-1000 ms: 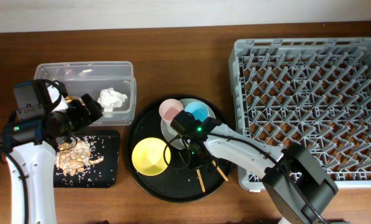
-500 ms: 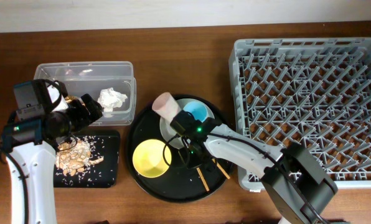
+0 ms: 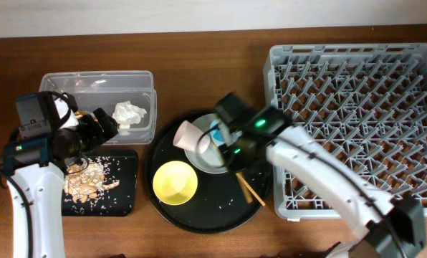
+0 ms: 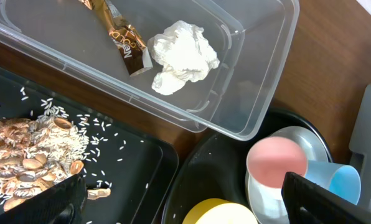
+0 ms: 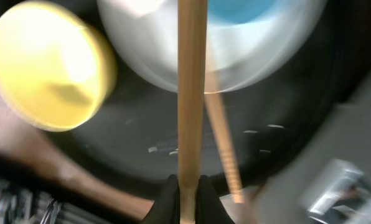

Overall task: Sort waste into correct bins and load items into the dishwasher rack
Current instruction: 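Carry the chopstick with the right gripper into the dish rack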

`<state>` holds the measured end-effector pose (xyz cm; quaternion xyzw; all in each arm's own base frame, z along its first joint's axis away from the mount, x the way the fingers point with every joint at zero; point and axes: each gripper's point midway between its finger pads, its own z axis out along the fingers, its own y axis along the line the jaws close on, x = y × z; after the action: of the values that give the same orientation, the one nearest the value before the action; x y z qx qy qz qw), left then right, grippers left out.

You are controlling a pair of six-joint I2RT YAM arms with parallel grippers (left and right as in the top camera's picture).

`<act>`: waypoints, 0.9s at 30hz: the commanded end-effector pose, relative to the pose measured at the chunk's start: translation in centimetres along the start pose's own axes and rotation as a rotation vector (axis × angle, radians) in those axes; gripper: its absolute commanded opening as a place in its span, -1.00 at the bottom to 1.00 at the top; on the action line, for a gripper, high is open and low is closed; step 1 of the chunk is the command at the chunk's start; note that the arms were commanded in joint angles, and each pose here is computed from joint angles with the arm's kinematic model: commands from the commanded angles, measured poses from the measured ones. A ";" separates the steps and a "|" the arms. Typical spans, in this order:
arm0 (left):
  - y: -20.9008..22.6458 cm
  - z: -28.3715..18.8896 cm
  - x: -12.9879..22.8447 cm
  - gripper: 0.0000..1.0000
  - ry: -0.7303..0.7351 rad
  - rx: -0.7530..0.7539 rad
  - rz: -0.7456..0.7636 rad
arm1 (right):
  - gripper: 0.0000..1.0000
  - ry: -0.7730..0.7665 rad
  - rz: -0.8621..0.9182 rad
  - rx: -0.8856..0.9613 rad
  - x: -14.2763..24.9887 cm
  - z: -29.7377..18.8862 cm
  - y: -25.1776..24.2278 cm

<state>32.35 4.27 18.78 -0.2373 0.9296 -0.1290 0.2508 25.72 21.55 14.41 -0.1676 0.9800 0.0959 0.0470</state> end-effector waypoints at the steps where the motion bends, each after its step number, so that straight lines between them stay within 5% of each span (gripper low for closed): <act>1: -0.4 -0.7 -0.5 0.99 -0.024 0.014 0.013 | -0.92 -0.031 0.056 0.034 -1.0 -2.1 -5.6; 7: -0.4 -0.7 -0.5 0.99 -0.024 0.014 0.013 | -0.91 -0.196 0.240 0.090 -4.1 -4.3 -17.1; 11: -0.4 -0.7 -0.5 0.99 -0.024 0.014 0.013 | -0.91 -0.311 0.204 0.122 -7.1 -4.7 -18.7; 17: -0.4 -0.7 -0.5 0.99 -0.024 0.014 0.013 | -0.91 -0.225 0.214 0.068 -8.1 0.2 -19.0; 22: -0.4 -0.7 -0.5 0.99 -0.024 0.014 0.013 | -0.24 -0.242 0.214 0.066 -8.7 0.4 -19.2; 27: -0.4 -0.7 -0.5 0.99 -0.024 0.014 0.013 | -0.24 -0.194 0.205 0.006 -7.9 -4.0 -16.8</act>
<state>32.32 4.25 18.77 -0.2374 0.9297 -0.1292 0.2501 37.70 6.59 12.67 -0.0453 0.9901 0.0886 0.0991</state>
